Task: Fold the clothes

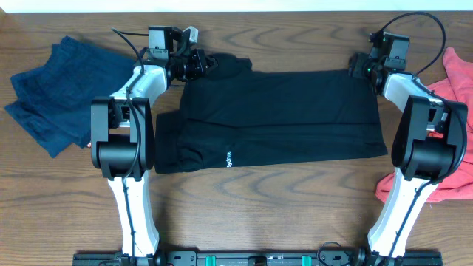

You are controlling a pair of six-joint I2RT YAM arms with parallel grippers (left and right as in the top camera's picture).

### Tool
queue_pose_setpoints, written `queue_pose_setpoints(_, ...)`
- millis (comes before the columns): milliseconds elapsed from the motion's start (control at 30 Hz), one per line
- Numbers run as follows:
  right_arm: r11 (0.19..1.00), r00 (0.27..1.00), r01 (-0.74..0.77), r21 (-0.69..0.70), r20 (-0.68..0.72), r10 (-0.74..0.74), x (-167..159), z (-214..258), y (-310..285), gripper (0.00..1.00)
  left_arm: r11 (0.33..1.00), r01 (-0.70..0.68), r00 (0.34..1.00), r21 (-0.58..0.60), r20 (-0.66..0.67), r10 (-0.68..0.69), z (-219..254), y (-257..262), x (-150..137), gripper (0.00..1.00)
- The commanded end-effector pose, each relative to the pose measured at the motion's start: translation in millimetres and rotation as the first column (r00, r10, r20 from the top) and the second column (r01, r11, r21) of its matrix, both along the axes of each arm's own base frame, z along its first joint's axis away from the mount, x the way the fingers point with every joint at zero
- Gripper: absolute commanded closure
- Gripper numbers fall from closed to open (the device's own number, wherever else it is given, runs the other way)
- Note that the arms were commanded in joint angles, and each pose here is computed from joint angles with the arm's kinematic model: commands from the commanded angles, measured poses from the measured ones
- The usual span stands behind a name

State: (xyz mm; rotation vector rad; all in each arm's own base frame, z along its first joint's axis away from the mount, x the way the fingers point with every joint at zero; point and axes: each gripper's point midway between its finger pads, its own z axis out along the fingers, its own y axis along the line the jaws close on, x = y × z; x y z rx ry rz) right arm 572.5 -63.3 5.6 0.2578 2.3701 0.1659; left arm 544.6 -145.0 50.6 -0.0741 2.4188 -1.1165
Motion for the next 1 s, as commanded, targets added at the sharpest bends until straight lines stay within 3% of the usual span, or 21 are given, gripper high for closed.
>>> queue_pose_setpoints(0, 0.999, 0.995, 0.034, -0.01, -0.096, -0.035, -15, -35, -2, 0.76, 1.0, 0.02, 0.998, 0.0, 0.056, -0.02, 20, 0, 5, 0.94)
queue_pose_setpoints(33, 0.999, 0.994, 0.034, -0.01, -0.101, -0.035, -16, -35, -2, 0.86, 1.0, 0.02, 0.998, 0.0, 0.056, -0.02, 20, 0, 5, 0.94)
queue_pose_setpoints(67, 0.999, 0.994, 0.035, -0.009, -0.106, -0.036, -17, -36, -2, 0.9, 1.0, 0.02, 0.998, 0.0, 0.056, -0.02, 19, 0, 5, 0.94)
queue_pose_setpoints(133, 0.999, 0.992, 0.036, -0.008, -0.118, -0.037, -20, -38, -2, 0.9, 1.0, 0.019, 0.998, 0.0, 0.056, -0.019, 20, 0, 5, 0.94)
queue_pose_setpoints(167, 0.999, 0.992, 0.037, -0.007, -0.124, -0.037, -21, -39, -3, 0.85, 1.0, 0.019, 0.998, 0.0, 0.056, -0.019, 20, 0, 5, 0.94)
queue_pose_setpoints(200, 0.999, 0.991, 0.037, -0.007, -0.129, -0.038, -22, -40, -3, 0.68, 1.0, 0.02, 0.998, 0.0, 0.056, -0.02, 20, 0, 5, 0.94)
queue_pose_setpoints(233, 0.999, 0.99, 0.039, -0.009, -0.133, -0.039, -23, -40, -3, 0.57, 1.0, 0.02, 0.998, 0.0, 0.056, -0.02, 20, 0, 5, 0.94)
queue_pose_setpoints(300, 0.999, 0.989, 0.042, -0.012, -0.142, -0.043, -24, -41, -4, 0.53, 1.0, 0.02, 0.998, 0.0, 0.056, -0.02, 20, 0, 5, 0.94)
queue_pose_setpoints(533, 0.999, 0.986, 0.043, -0.013, -0.164, -0.044, -29, -44, -6, 0.55, 1.0, 0.019, 0.998, 0.0, 0.055, -0.019, 19, 0, 5, 0.94)
queue_pose_setpoints(633, 0.997, 0.975, 0.062, -0.042, -0.209, -0.07, -39, -50, -11, 0.68, 1.0, 0.019, 0.998, 0.0, 0.053, -0.019, 19, 0, 4, 0.94)
queue_pose_setpoints(667, 0.996, 0.973, 0.067, -0.05, -0.219, -0.076, -41, -52, -12, 0.84, 1.0, 0.02, 0.998, 0.0, 0.053, -0.02, 19, 0, 4, 0.94)
queue_pose_setpoints(733, 0.997, 0.972, 0.067, -0.049, -0.223, -0.076, -42, -52, -12, 0.99, 1.0, 0.02, 0.998, -0.001, 0.052, -0.02, 19, 0, 4, 0.94)
queue_pose_setpoints(967, 0.997, 0.979, 0.066, -0.044, -0.193, -0.073, -39, -13, -12, 0.99, 1.0, 0.028, 0.998, -0.012, 0.048, -0.028, 39, -1, -3, 0.94)
